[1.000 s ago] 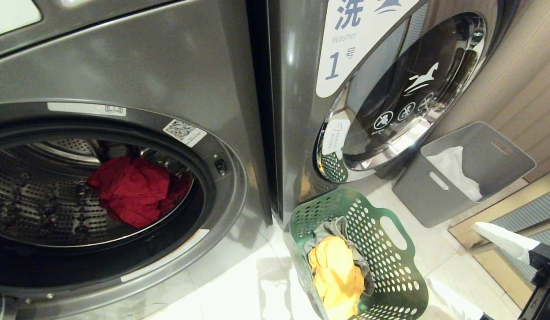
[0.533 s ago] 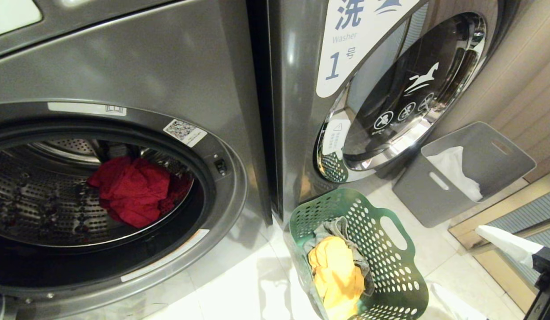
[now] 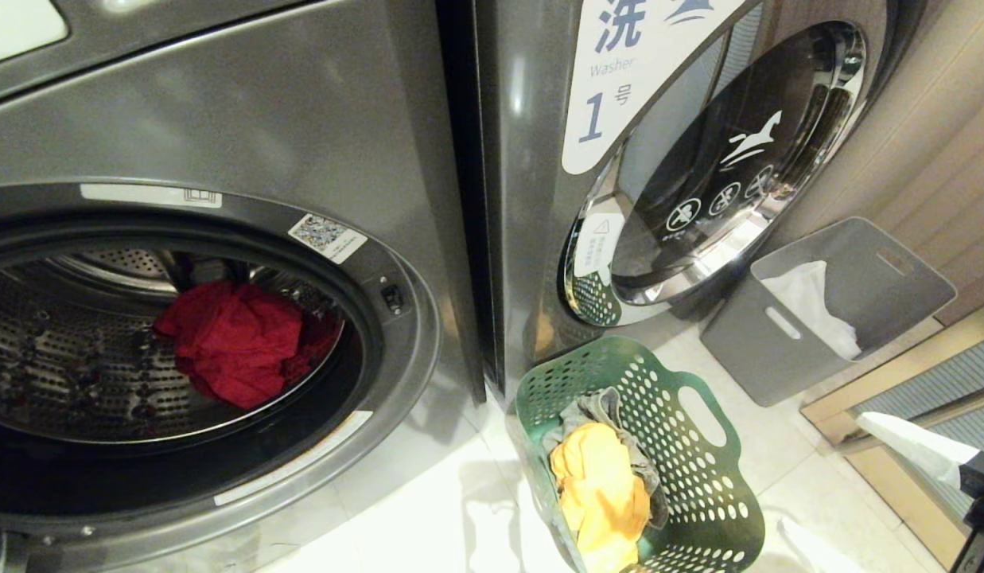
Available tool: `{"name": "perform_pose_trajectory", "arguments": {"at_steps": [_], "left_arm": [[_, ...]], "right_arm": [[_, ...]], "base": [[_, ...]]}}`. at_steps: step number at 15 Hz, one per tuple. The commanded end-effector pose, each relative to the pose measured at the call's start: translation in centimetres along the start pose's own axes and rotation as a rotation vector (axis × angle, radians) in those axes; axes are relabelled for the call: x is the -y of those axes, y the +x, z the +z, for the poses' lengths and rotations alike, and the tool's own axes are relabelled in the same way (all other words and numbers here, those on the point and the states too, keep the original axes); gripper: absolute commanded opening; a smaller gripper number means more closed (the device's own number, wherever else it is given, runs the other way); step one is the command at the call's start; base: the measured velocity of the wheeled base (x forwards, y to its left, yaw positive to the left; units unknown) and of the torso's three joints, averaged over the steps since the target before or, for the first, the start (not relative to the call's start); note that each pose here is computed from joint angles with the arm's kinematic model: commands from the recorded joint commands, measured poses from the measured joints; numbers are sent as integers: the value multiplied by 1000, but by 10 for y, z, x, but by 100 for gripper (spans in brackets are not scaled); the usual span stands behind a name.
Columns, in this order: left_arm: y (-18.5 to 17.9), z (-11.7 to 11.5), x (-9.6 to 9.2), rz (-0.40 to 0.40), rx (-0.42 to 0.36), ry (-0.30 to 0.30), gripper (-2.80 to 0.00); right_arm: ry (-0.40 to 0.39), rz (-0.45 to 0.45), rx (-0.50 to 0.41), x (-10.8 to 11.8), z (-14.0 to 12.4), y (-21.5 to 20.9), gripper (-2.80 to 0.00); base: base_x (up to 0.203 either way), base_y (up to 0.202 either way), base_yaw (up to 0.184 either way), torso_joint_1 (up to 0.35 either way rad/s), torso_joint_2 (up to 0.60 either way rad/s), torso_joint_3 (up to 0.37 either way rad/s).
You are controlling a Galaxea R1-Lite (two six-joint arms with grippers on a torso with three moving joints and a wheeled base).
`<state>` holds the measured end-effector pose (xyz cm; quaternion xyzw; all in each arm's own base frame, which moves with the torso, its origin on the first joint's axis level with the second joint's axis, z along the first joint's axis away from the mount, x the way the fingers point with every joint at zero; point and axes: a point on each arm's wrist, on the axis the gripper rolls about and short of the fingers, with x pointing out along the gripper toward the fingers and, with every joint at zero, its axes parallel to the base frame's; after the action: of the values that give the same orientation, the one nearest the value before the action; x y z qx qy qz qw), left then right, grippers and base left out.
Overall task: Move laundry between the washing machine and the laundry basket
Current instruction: Pick a cloth and place it into the basket
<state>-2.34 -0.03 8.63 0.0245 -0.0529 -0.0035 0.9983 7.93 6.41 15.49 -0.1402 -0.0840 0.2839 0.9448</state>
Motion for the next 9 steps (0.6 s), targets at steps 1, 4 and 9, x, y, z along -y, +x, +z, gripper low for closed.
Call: {"name": "perform_pose_trajectory", "arguments": {"at_steps": [1, 4, 9], "left_arm": [[2, -11, 1, -2, -40, 0, -280], [2, -11, 1, -2, -40, 0, -280], [2, -11, 1, -2, -40, 0, -280]], "right_arm": [[-2, -2, 6, 0, 1, 0, 0], [0, -2, 6, 0, 1, 0, 0], [1, -4, 5, 0, 0, 0, 0]], "base": [[-3, 1, 76, -2, 3, 2], [0, -6, 161, 2, 4, 4], [3, -8, 175, 2, 5, 2]]}}
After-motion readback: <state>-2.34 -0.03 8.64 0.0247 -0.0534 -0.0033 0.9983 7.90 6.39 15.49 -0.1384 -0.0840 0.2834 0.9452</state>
